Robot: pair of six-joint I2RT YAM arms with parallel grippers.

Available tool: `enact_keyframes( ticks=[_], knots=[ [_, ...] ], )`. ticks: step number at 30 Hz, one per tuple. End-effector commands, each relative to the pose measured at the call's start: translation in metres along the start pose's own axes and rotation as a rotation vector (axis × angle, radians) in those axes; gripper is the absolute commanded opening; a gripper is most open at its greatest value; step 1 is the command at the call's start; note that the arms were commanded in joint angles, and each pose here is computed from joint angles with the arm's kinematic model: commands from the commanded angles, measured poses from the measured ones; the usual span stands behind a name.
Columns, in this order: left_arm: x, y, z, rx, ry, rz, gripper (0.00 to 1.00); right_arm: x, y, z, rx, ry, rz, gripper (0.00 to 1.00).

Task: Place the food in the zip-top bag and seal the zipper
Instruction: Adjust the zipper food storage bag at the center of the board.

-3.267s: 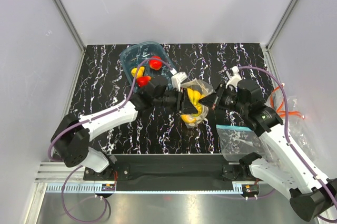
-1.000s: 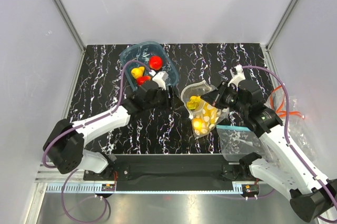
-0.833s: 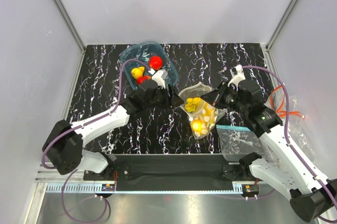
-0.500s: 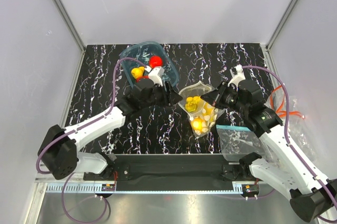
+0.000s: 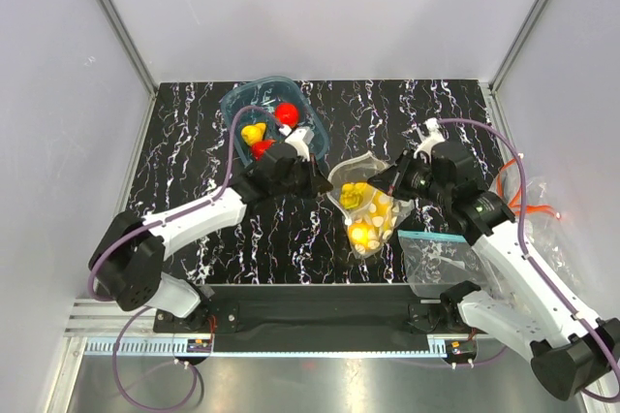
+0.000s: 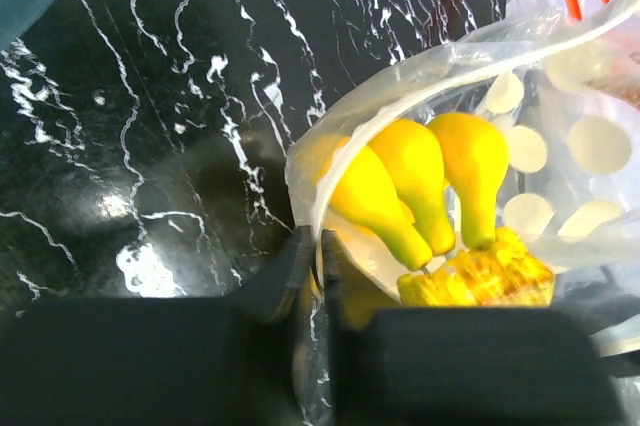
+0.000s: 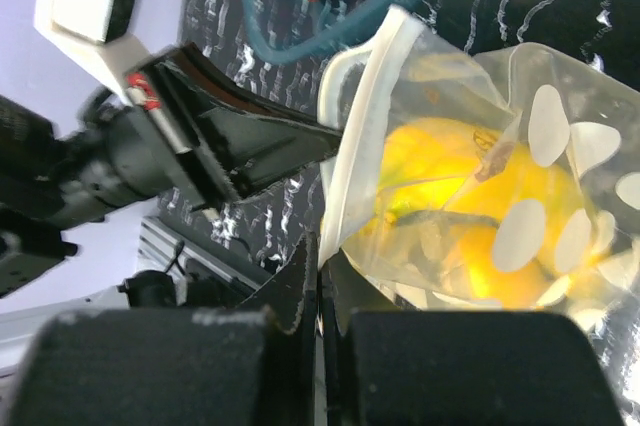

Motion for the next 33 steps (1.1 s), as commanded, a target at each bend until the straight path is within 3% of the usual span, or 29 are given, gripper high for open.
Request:
enact_keyframes(
  ticks=[1,6,12,15,21,24,27,29,33],
  knots=[
    [-0.050,0.014,0.040,-0.059,-0.102,-0.146,0.00,0.012,0.009,0.019,0.011,0.092,-0.038,0.00],
    [-0.091,0.057,0.059,0.017,-0.191,-0.197,0.00,-0.012,0.011,0.029,0.066,0.168,-0.274,0.00],
    [-0.138,0.076,0.054,0.109,-0.208,-0.375,0.00,0.013,-0.020,0.029,0.159,0.119,-0.114,0.00],
    [-0.139,0.068,0.042,0.177,-0.186,-0.428,0.00,0.016,-0.018,0.036,0.150,0.135,-0.140,0.00],
    [-0.112,0.046,0.046,0.184,-0.119,-0.400,0.00,-0.032,0.006,0.061,0.092,0.267,-0.590,0.00],
    [-0.136,0.022,0.024,0.286,-0.135,-0.448,0.00,-0.017,-0.004,0.063,0.071,0.244,-0.475,0.00],
    [-0.152,0.019,0.017,0.270,-0.127,-0.497,0.00,0.011,-0.015,0.046,0.140,0.190,-0.214,0.00],
    [-0.141,0.019,0.022,0.239,-0.101,-0.489,0.00,0.008,-0.015,0.042,0.157,0.200,-0.225,0.00],
    [-0.108,0.020,0.023,0.240,-0.068,-0.446,0.00,-0.023,0.003,0.043,0.130,0.268,-0.440,0.00]
  ],
)
Point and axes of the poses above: each gripper's point midway between its finger pads, its own y axis back along the fingers, its own x axis along the line the jaws close on, z = x × y, the point moved 5 cm from there along y, back along the fingers, and after that the axes turned 4 degrees about y, right-handed, at the moved point
